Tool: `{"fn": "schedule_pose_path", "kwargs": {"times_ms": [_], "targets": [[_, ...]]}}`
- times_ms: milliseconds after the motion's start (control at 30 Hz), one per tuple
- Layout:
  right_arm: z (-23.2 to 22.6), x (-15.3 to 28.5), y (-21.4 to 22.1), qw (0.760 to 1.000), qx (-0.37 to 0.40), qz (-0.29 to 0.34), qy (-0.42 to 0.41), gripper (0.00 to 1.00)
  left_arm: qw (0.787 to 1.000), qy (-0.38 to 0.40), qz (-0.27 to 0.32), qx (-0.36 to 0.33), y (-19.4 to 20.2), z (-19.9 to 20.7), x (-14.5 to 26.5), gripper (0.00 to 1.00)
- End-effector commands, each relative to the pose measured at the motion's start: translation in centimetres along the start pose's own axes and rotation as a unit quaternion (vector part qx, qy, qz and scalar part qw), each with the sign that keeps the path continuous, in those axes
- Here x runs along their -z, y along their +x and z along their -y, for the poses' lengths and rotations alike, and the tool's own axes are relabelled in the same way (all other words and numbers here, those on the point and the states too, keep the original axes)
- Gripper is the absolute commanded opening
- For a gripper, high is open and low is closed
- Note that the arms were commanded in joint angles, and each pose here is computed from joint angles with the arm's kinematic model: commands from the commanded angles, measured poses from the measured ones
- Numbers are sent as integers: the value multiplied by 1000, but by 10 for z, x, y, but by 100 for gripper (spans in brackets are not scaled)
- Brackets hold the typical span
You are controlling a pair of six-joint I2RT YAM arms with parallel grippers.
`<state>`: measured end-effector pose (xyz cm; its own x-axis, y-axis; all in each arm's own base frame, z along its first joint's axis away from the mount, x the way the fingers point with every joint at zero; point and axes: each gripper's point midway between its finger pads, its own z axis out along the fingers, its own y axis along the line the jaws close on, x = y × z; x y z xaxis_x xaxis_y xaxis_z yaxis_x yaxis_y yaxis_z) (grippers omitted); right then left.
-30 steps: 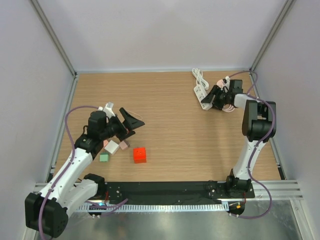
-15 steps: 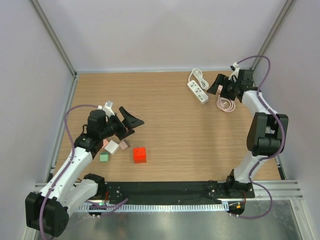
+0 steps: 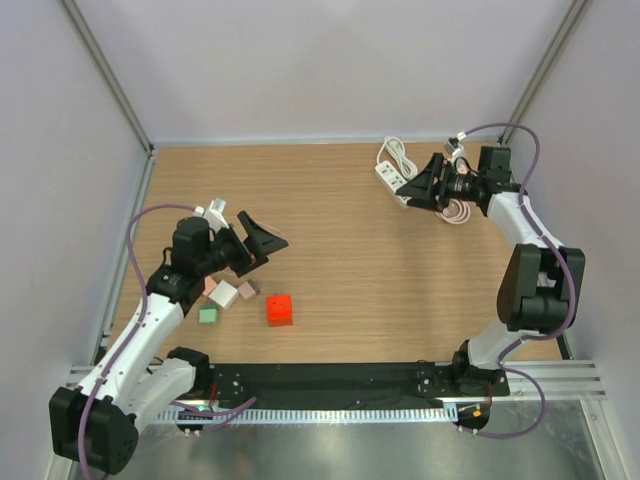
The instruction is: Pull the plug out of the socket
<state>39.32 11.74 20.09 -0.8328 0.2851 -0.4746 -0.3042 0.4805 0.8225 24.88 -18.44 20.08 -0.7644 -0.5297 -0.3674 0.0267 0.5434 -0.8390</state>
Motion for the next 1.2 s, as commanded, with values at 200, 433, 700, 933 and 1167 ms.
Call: {"fn": "schedule_pose_path", "kwargs": {"times_ms": [200, 433, 700, 933, 1167], "targets": [[-63, 37, 43, 996, 51, -49, -55, 99, 998, 55, 7, -44, -10, 36, 15, 100], [-41, 57, 57, 987, 139, -42, 70, 100, 996, 33, 17, -79, -13, 33, 22, 100], [-6, 107, 27, 928, 230, 55, 287, 100, 950, -203, 150, -183, -70, -28, 69, 100], [10, 136, 16, 889, 220, 129, 380, 100, 886, -322, 242, -231, -101, -57, 119, 100], [19, 145, 22, 874, 228, 146, 404, 100, 870, -368, 224, -240, -95, -82, 123, 100]]}}
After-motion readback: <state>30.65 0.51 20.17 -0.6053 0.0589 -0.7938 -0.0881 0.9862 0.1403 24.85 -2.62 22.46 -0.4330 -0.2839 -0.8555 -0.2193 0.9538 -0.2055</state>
